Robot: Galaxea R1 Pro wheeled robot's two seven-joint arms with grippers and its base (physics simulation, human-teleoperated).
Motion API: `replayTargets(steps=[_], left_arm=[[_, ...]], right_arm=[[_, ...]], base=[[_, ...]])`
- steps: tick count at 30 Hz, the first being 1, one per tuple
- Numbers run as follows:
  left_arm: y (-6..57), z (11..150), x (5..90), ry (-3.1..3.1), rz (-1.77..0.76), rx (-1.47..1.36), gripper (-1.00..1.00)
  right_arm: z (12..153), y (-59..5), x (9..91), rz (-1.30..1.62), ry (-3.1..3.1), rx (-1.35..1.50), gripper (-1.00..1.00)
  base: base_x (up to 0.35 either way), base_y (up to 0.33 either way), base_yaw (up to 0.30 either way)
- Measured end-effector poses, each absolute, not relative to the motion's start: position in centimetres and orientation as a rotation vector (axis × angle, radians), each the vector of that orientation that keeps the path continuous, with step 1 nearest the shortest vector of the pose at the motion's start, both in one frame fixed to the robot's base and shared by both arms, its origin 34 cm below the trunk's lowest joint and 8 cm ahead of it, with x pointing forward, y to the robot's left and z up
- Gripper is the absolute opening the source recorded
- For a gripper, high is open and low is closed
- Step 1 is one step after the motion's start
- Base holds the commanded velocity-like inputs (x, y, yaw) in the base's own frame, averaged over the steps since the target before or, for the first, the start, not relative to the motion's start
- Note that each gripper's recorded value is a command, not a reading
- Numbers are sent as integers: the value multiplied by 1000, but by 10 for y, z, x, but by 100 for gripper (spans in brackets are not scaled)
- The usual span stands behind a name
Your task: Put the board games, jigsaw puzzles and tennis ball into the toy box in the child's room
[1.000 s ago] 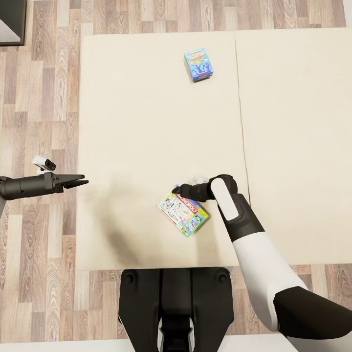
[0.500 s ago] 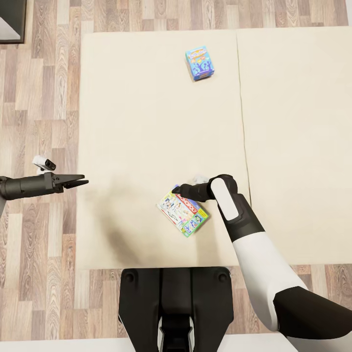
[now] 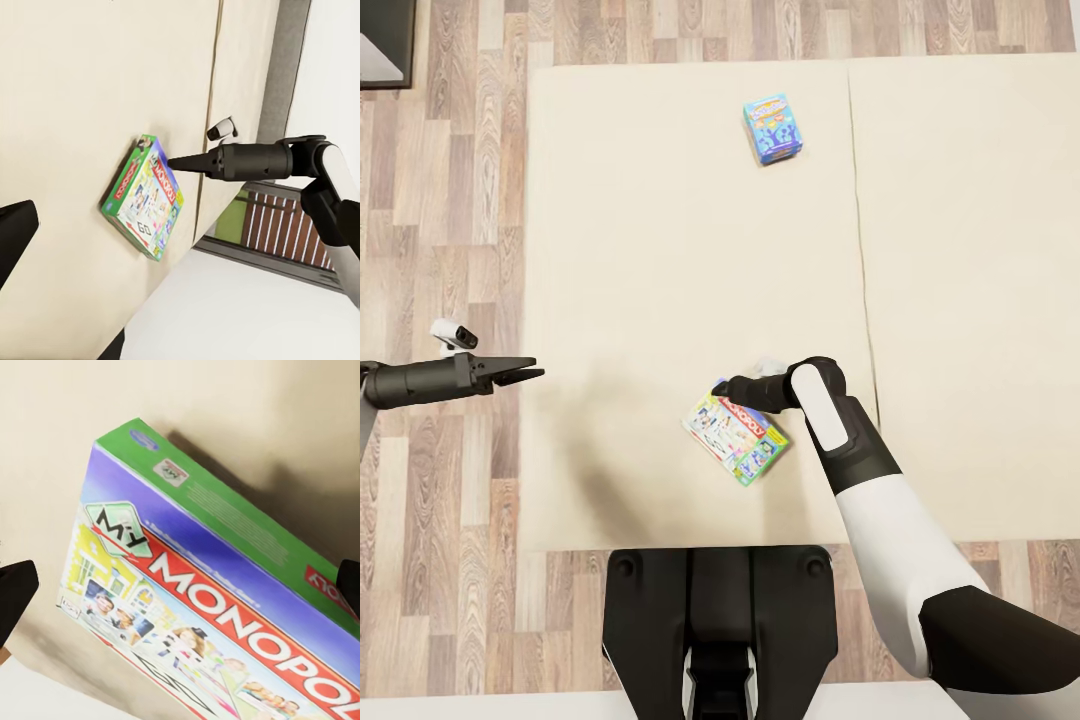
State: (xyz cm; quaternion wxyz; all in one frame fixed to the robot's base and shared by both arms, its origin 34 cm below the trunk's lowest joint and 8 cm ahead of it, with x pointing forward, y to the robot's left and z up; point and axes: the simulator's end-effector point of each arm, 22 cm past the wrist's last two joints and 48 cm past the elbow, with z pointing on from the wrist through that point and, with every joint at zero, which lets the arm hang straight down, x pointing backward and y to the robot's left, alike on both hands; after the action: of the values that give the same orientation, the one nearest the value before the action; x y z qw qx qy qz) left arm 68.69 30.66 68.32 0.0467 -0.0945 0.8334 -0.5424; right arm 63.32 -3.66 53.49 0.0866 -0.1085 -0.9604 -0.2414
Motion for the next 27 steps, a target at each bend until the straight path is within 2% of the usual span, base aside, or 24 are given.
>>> replayTargets(steps=[27], left_arm=[[307,683,687,2543,-1655,-289,100]], right_arm=[[535,-37,633,-719,-2862,-323,100]], base=[[0,77,0]])
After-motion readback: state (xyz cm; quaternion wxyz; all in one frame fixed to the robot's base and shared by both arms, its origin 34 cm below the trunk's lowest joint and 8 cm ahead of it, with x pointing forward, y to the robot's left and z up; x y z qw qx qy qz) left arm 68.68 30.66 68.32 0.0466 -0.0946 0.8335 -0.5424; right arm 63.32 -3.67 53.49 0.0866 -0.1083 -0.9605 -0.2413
